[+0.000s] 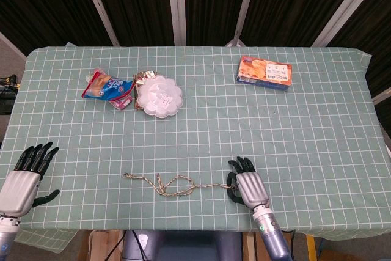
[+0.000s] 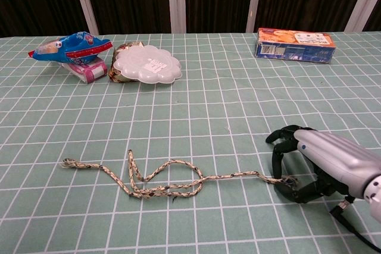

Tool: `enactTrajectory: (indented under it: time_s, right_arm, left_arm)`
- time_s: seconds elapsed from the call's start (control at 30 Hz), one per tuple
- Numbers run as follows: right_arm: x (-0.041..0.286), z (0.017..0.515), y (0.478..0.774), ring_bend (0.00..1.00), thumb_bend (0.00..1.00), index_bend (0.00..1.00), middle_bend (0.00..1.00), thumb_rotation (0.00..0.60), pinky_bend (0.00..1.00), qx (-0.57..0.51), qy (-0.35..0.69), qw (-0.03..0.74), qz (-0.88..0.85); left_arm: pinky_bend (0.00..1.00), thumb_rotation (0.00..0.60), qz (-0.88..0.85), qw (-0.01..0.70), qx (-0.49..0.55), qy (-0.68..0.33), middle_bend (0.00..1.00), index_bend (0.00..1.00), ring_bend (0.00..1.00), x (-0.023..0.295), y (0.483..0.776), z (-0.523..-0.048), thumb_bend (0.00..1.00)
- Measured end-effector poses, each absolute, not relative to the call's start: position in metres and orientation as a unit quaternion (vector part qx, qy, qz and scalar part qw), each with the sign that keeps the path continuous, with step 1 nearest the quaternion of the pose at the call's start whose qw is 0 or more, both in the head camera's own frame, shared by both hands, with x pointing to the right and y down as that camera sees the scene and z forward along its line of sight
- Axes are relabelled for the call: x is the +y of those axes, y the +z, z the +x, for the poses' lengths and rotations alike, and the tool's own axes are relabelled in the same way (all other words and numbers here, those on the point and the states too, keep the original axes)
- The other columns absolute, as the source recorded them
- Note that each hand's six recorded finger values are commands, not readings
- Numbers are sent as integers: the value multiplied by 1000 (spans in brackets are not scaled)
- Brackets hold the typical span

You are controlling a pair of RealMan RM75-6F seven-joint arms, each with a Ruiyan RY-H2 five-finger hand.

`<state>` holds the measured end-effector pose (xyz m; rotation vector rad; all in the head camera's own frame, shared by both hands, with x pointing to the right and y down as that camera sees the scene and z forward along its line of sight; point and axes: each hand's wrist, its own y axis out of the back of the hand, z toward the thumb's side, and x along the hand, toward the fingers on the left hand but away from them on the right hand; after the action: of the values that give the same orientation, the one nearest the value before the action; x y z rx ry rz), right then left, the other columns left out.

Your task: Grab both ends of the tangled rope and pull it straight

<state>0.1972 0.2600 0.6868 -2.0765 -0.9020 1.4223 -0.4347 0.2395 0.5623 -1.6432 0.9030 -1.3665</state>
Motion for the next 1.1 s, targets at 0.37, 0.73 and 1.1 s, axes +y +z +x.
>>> enactTrajectory:
  time_s: [0.37, 0.73, 1.1]
  right_arm:
    - [257, 200, 680, 0, 442, 625, 229, 600, 0, -331, 511, 229, -760]
    - [250, 204, 671, 0, 443, 625, 228, 600, 0, -336, 509, 227, -760]
    - [243, 214, 667, 0, 443, 625, 228, 600, 0, -343, 514, 226, -753]
  left_arm:
    - [0, 600, -656, 395, 349, -540, 0, 71, 0, 238, 567, -425, 70]
    - [0, 600, -701, 398, 304, -507, 125, 375, 0, 203, 589, -355, 271]
    - [0, 600, -742, 395, 234, -488, 165, 483, 0, 196, 637, -264, 321]
